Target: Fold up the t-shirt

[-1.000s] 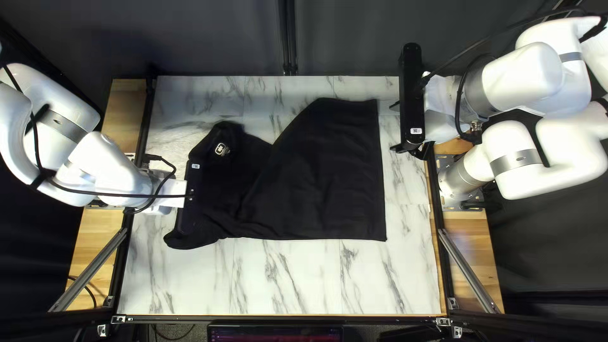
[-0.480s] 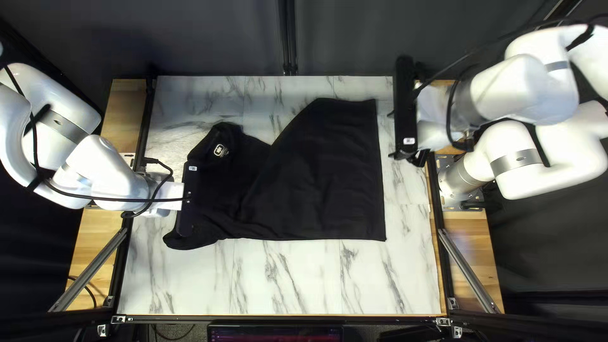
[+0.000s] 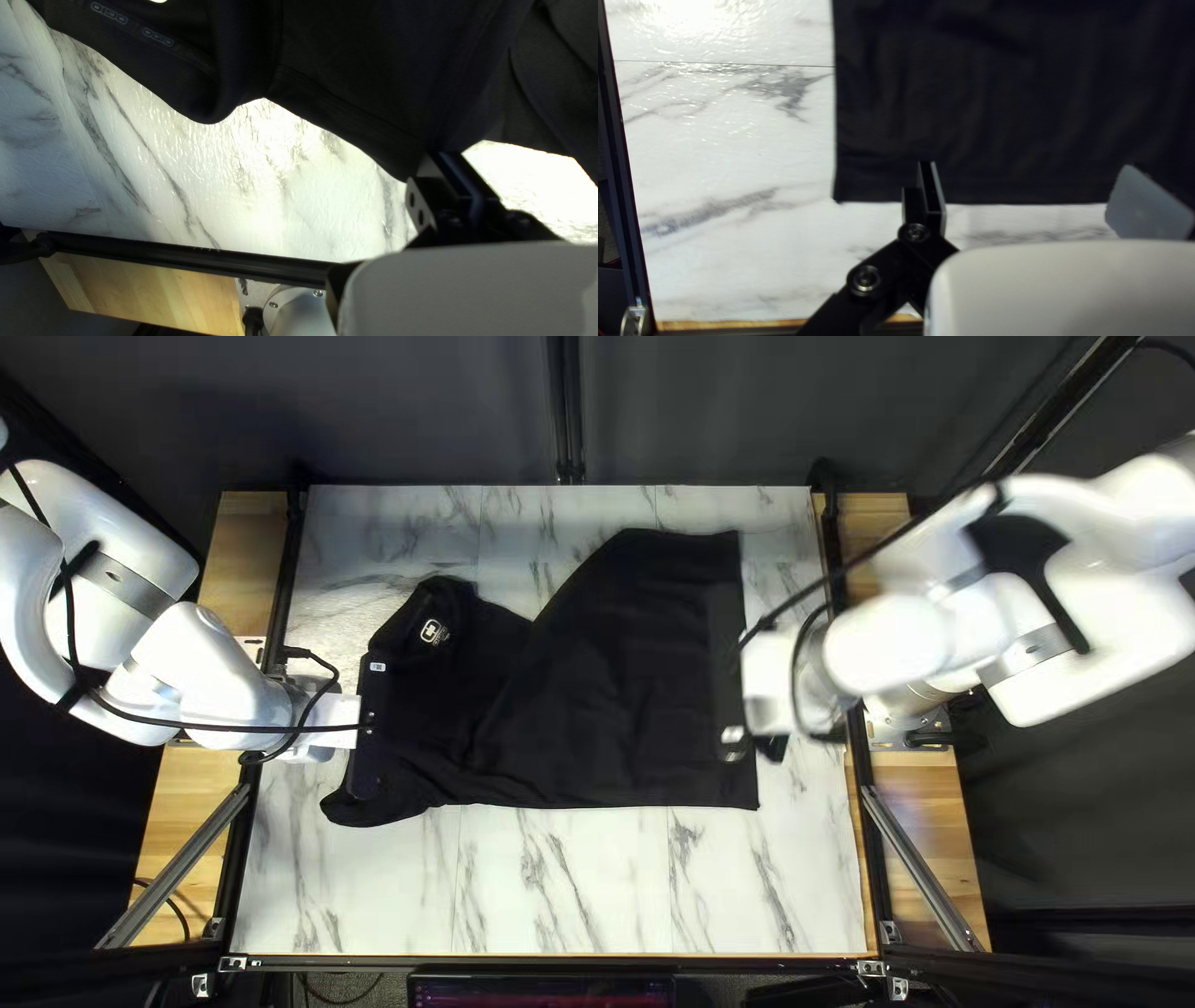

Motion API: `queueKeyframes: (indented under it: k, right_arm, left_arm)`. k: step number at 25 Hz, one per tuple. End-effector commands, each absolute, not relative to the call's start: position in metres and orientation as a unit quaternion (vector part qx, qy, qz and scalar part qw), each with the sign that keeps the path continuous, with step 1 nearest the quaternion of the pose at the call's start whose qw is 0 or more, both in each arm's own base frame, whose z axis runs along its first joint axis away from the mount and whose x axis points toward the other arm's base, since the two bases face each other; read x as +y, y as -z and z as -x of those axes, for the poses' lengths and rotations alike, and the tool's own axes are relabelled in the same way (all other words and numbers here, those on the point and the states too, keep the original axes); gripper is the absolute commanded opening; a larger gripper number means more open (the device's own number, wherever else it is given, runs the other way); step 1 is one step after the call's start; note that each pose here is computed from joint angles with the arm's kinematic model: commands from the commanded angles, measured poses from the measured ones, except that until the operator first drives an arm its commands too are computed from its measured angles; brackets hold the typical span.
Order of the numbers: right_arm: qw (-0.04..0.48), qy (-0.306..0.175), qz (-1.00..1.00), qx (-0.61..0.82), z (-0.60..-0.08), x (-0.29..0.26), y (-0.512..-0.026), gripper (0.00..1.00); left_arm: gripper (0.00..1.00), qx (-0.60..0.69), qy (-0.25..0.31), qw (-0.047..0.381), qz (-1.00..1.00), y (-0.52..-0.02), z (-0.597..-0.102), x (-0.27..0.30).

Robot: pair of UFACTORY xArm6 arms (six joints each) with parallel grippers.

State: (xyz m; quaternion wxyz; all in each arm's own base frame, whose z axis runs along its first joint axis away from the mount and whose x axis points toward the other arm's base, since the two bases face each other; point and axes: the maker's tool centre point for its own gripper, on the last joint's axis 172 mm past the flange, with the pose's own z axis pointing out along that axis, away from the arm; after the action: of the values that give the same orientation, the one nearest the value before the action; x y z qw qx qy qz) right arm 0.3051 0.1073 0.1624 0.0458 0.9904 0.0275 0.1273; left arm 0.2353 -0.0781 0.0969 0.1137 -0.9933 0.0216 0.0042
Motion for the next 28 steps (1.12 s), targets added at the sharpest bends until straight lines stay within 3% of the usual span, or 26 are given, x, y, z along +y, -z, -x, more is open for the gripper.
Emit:
queueKeyframes:
  k: [1, 11, 21, 28]
  right_arm:
    - [0.049, -0.1, -0.994, -0.021, -0.292, 0.132, -0.133, 1.0]
    - [0.052, -0.098, -0.994, -0.019, -0.291, 0.131, -0.132, 1.0]
    - [0.027, -0.021, -0.999, -0.026, -0.275, 0.168, -0.093, 1.0]
    - [0.02, 0.001, -0.999, -0.027, -0.262, 0.173, -0.054, 1.0]
  left_arm:
    - [0.0, 0.021, -0.004, 0.114, 0.993, -0.096, -0.234, -0.078]
    - [0.0, 0.022, 0.0, 0.114, 0.993, -0.098, -0.236, -0.075]
    - [0.0, 0.025, -0.002, 0.112, 0.993, -0.099, -0.238, -0.077]
    - [0.0, 0.024, -0.002, 0.11, 0.994, -0.097, -0.238, -0.074]
